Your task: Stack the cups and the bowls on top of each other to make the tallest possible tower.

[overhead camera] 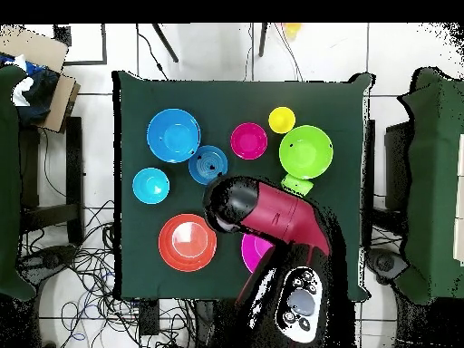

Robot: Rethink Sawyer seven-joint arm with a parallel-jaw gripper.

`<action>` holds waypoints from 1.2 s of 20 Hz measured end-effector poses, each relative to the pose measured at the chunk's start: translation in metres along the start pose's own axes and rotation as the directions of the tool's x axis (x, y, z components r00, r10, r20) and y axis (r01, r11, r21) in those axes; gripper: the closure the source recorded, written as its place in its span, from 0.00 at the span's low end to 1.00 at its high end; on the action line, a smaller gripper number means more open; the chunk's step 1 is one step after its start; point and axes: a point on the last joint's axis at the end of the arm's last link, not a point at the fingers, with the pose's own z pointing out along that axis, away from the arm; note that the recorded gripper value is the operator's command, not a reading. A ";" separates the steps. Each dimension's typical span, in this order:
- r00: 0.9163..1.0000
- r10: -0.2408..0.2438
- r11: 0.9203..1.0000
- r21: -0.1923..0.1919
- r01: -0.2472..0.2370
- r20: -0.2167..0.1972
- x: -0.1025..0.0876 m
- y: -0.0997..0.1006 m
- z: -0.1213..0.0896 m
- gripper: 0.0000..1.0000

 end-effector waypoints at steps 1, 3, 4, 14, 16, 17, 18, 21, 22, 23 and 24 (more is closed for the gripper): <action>1.000 0.002 1.000 -0.004 -0.002 0.003 0.001 0.000 0.002 0.00; 1.000 0.008 1.000 -0.012 -0.008 0.010 0.003 0.001 0.004 0.00; 1.000 0.011 1.000 -0.016 -0.011 0.013 0.004 0.001 0.005 0.00; 0.998 0.046 0.997 -0.057 -0.044 0.044 0.023 0.001 0.023 0.00; 0.997 0.052 0.997 -0.060 -0.049 0.049 0.029 -0.002 0.029 0.00; 0.997 0.053 0.997 -0.059 -0.049 0.051 0.031 -0.003 0.032 0.00; 0.997 0.053 0.997 -0.059 -0.050 0.052 0.033 -0.004 0.034 0.00; 0.997 0.053 0.997 -0.055 -0.050 0.049 0.039 -0.007 0.039 0.00; 0.997 0.055 0.997 -0.054 -0.052 0.046 0.041 -0.009 0.042 0.00; 0.997 0.056 0.997 -0.054 -0.053 0.044 0.042 -0.010 0.043 0.00; 0.997 0.058 0.997 -0.054 -0.055 0.044 0.042 -0.011 0.044 0.00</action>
